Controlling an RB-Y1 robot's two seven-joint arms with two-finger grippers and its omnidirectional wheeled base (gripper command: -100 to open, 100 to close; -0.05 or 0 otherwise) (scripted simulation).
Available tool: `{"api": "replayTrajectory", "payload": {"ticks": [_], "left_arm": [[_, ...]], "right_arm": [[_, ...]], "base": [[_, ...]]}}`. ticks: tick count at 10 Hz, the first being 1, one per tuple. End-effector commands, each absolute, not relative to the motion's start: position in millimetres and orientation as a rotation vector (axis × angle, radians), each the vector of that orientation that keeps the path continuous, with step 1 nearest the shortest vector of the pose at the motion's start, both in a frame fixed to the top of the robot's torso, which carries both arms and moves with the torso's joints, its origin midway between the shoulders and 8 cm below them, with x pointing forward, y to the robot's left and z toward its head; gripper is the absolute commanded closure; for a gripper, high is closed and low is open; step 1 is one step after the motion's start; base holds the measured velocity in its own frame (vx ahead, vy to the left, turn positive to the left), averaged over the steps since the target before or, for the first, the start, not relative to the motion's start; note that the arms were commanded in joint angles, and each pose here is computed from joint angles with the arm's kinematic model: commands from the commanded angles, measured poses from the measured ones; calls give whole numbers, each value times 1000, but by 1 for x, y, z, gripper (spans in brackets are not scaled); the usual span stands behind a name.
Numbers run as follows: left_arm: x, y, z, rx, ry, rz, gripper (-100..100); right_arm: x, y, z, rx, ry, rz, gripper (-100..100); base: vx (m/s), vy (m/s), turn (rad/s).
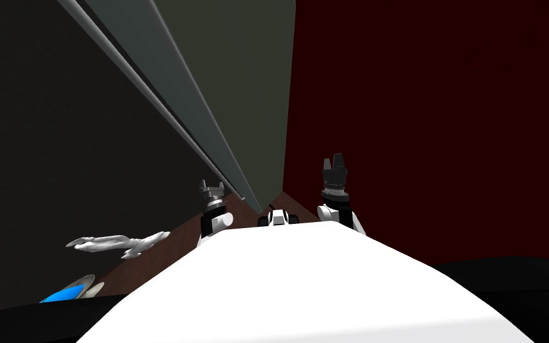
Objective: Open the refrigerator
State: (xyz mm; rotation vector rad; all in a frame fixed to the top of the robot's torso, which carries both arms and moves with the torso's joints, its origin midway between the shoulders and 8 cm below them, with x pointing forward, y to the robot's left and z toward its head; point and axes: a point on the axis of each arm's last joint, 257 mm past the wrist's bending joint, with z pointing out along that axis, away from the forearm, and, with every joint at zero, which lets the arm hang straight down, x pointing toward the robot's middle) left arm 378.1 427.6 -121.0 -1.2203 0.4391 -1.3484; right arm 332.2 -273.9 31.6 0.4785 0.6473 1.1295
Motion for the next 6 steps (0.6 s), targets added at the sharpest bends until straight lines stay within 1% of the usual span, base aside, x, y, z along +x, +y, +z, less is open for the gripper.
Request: {"api": "replayTrajectory", "payload": {"ticks": [1, 3, 5, 6], "left_arm": [[381, 416, -131, -1270, 404, -1372, -100], [370, 430, -115, -1240, 389, -1352, -100], [368, 433, -114, -1240, 387, -1348, -100], [372, 427, -120, -1236, 392, -1352, 100]], "right_arm": [[332, -274, 32, 478, 647, 1129, 0], [332, -274, 32, 478, 647, 1130, 0], [332, -274, 32, 478, 647, 1129, 0], [332, -274, 32, 478, 647, 1129, 0]], "base": [[11, 7, 7], [13, 27, 59], [54, 36, 29], [-31, -15, -75]]}}
